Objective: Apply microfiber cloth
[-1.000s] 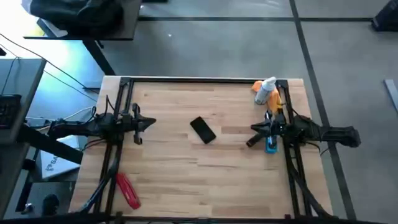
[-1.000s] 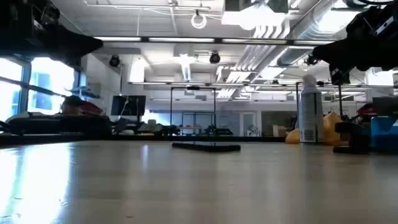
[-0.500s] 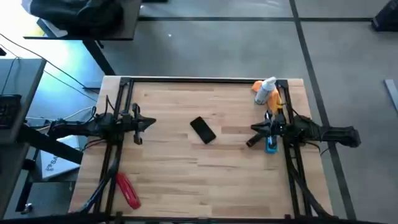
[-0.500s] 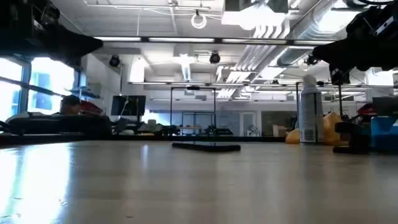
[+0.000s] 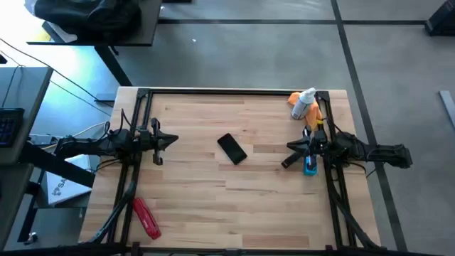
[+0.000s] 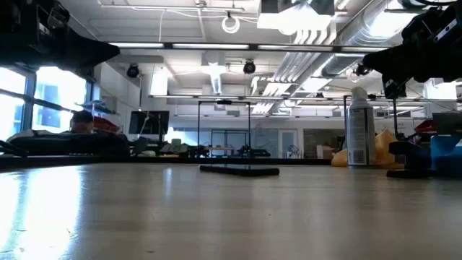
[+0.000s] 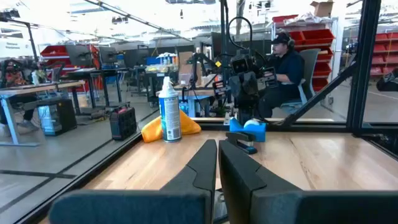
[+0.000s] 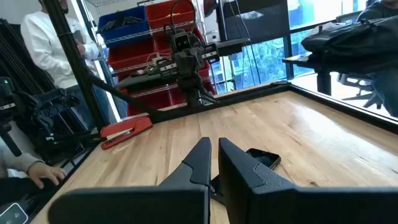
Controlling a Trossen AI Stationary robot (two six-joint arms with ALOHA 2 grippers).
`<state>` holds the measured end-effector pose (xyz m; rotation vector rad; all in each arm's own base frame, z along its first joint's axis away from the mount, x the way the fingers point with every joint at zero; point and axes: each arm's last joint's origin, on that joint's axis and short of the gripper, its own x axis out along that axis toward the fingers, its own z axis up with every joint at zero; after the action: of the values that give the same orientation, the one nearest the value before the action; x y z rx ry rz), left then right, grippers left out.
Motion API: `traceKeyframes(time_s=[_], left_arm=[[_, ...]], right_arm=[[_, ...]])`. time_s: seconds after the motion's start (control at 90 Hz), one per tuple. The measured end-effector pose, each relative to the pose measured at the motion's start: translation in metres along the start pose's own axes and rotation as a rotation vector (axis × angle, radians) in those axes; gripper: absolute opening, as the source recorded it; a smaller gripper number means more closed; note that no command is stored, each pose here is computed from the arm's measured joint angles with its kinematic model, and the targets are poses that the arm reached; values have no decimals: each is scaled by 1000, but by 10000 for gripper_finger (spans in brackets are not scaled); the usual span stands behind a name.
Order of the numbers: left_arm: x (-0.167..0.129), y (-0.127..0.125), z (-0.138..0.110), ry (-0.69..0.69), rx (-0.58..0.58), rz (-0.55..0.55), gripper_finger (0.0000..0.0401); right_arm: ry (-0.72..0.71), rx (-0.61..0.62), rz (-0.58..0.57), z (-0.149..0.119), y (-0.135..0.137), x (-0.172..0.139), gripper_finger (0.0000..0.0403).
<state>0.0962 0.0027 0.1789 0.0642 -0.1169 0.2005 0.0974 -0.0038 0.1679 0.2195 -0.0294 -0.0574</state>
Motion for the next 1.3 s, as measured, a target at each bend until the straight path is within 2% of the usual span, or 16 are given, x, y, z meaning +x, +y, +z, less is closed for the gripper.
traceKeyframes(time_s=[0.589,0.733,0.789,0.856,0.944,1.033,1.156,1.3], left_arm=[[0,0,0,-1,0,0,0],[0,0,0,-2,-5,0,0],[0,0,1,-6,-45,0,0],[0,0,3,-33,-146,0,0],[0,1,7,-76,-280,-5,0],[-1,1,11,-108,-363,-5,0],[-1,2,10,-105,-342,29,0],[0,2,9,-99,-308,40,0]], right_arm=[[-1,0,0,0,0,0,0],[-71,-14,-94,5,-2,0,0],[-79,-13,-122,6,-3,0,0],[-83,-21,-144,6,-3,-1,0],[-82,-117,-162,7,-4,-1,0],[-75,-208,-165,7,-4,-1,0],[-67,-264,-168,7,-4,-1,0],[-49,-266,-170,5,-4,-1,0]])
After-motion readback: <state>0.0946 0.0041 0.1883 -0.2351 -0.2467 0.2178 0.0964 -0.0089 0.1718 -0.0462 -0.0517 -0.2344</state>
